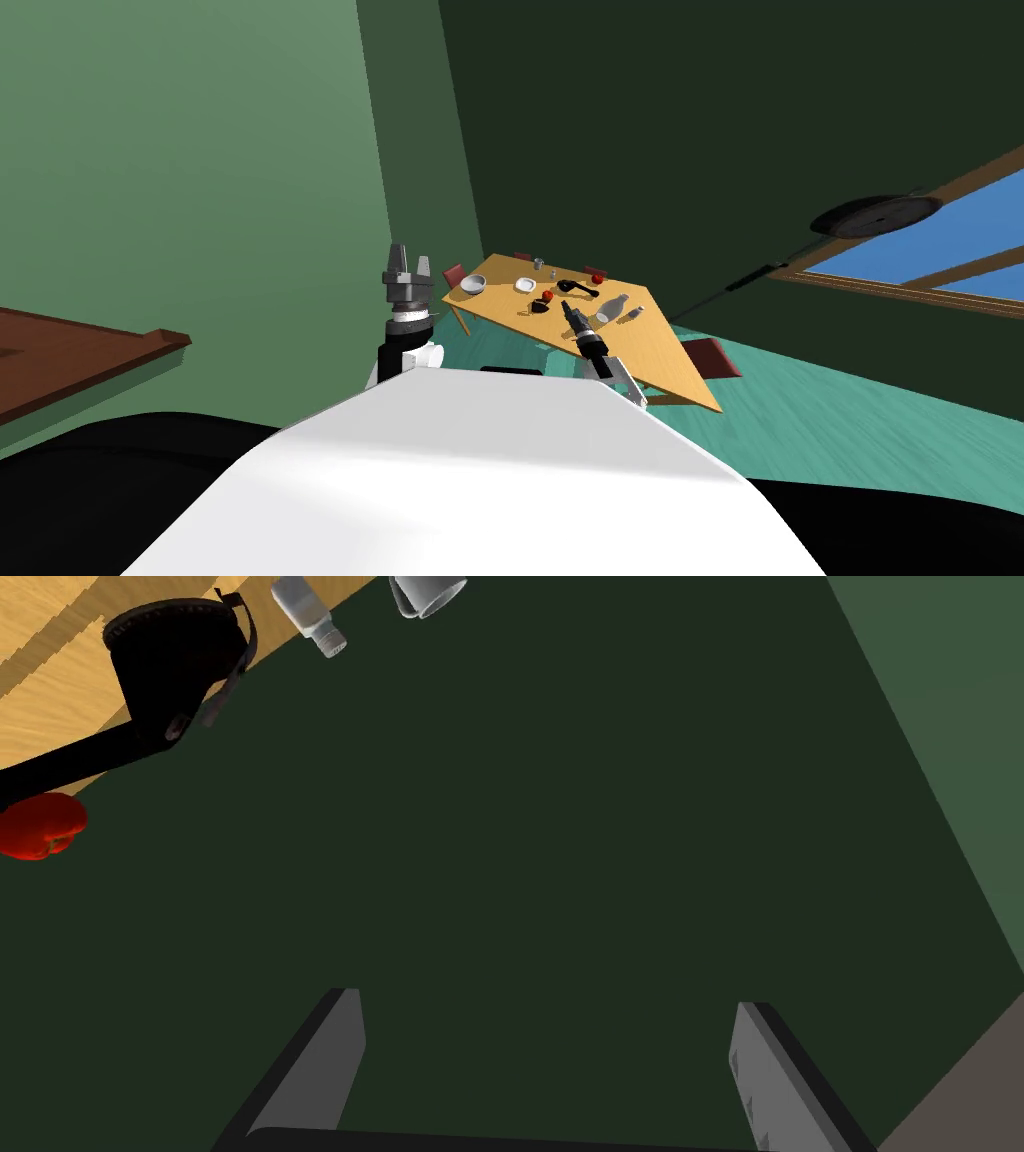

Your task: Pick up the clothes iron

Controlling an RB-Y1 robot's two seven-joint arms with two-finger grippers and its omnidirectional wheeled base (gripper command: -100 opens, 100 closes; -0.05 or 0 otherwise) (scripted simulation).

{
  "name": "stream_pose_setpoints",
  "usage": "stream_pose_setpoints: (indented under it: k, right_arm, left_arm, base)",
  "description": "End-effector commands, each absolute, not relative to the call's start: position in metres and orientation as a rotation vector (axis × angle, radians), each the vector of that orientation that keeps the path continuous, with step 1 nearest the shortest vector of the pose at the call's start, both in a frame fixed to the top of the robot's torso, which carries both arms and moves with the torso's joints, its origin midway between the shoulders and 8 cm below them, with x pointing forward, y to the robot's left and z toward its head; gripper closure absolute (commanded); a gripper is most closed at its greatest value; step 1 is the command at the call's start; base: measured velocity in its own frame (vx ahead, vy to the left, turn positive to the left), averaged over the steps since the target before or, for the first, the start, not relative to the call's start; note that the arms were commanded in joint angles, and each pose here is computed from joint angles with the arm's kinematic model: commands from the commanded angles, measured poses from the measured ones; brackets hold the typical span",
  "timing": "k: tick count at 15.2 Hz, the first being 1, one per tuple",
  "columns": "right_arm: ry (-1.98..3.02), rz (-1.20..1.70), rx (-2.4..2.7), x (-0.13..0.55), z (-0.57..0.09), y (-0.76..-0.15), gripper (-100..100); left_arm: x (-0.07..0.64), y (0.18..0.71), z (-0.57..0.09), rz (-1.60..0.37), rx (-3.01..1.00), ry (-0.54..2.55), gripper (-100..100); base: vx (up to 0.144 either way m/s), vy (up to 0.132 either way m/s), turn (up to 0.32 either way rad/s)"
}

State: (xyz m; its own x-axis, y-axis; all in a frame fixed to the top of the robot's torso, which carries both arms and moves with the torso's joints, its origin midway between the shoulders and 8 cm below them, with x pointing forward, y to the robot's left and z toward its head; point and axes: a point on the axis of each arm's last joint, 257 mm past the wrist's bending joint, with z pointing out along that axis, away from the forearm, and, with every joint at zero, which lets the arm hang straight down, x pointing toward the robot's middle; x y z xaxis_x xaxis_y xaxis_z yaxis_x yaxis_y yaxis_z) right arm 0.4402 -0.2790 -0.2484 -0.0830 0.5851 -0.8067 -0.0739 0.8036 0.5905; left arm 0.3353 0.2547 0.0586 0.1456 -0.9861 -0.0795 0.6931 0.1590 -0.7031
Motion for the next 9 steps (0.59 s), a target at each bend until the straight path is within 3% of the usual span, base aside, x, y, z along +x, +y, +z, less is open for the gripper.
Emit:
stream_pose_setpoints:
  k: [1,9]
  right_arm:
    - [1.621,0.506,0.384,0.442,-0.267,-0.286,-100]
    - [1.799,0.241,0.237,0.442,-0.331,-0.318,-100]
  left_arm:
    - [0.335,0.255,0.059,-1.314,-0.587,0.615,0]
    - [0.335,0.255,0.059,-1.314,-0.587,0.615,0]
  base:
    - [-0.002,0.023,0.189]
    - [0.001,0.024,0.200]
